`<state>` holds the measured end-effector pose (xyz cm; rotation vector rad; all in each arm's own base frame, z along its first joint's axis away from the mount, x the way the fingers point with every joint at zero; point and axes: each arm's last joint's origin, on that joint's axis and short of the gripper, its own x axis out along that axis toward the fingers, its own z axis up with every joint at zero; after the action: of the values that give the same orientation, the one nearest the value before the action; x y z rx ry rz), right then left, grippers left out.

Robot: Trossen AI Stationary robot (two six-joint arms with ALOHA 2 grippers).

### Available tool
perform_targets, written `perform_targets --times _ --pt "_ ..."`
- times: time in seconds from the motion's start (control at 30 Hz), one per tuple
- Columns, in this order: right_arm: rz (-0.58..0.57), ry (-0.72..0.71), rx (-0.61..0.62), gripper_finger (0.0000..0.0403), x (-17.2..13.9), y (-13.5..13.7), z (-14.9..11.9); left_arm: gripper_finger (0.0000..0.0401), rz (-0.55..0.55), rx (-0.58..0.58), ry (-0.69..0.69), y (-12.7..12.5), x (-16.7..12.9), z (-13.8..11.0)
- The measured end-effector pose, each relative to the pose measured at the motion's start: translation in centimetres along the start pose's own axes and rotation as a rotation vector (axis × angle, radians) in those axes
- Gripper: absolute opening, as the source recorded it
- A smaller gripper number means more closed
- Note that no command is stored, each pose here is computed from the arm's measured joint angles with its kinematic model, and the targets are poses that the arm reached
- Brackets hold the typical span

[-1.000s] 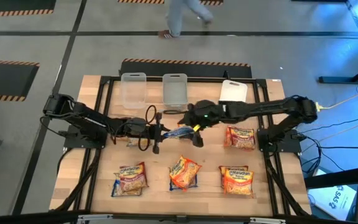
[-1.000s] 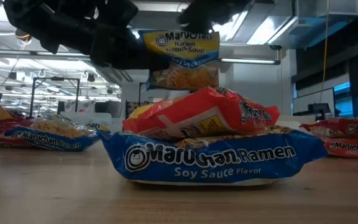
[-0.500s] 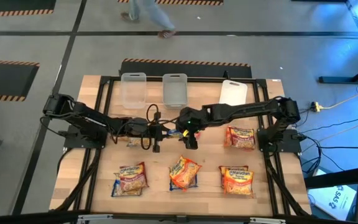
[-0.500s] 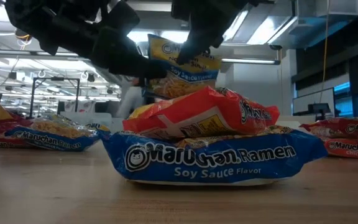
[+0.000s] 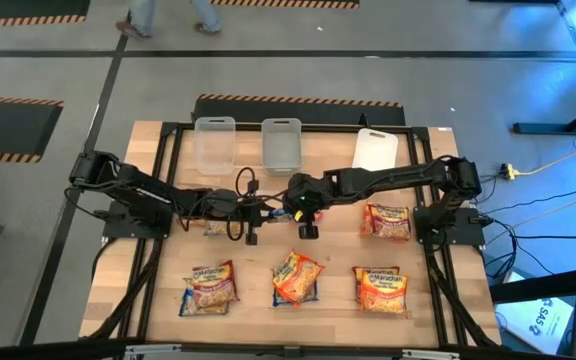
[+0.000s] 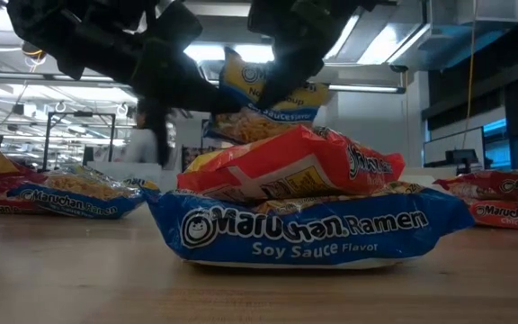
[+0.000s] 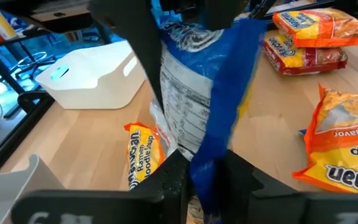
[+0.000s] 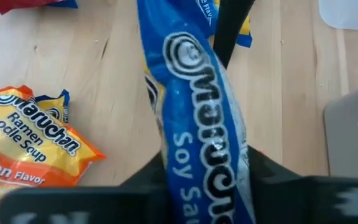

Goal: Sort Maruchan noodles
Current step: Put the blue noodle pack into the white bin

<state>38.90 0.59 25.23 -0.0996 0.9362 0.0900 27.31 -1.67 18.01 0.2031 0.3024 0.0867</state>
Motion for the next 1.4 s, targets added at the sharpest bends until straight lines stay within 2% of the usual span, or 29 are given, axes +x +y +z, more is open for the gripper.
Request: perform_targets --times 0.17,0.33,0.47,0.67,0.8,1.03,1.17,1.4 --pt "0.000 -0.002 -0.001 0.0025 -0.2 0.0 0.0 0.0078 -0.019 0.000 -0.005 0.0 0.0 0.0" --pt "-0.012 -0.018 -0.009 0.0026 -1.5 0.2 0.2 0.0104 -0.022 -0.007 -0.027 0.1 -0.8 0.9" --pt "-0.022 -0.018 -0.008 0.0027 -3.8 0.2 0.0 0.0108 0.020 -0.010 -0.009 0.3 -2.4 1.8" --pt "-0.143 0.042 0.021 0.0024 -9.1 -1.1 -1.5 0.0109 0.025 -0.043 0.065 0.4 -4.9 2.3" --pt "-0.244 0.069 0.098 0.0028 -12.4 -3.3 -3.8 0.0109 0.011 -0.066 0.083 0.1 -5.2 2.2" --pt "-0.420 0.109 0.264 0.0025 -16.1 -8.9 -9.8 0.0109 -0.009 -0.065 0.084 -0.4 -5.2 2.2" --pt "-0.476 0.189 0.316 0.0025 -16.5 -11.7 -13.2 0.0109 -0.014 -0.087 0.082 -0.5 -5.2 2.2" --pt "-0.473 0.242 0.365 0.0024 -15.5 -15.3 -17.3 0.0109 -0.014 -0.108 0.082 -0.6 -5.2 2.2"
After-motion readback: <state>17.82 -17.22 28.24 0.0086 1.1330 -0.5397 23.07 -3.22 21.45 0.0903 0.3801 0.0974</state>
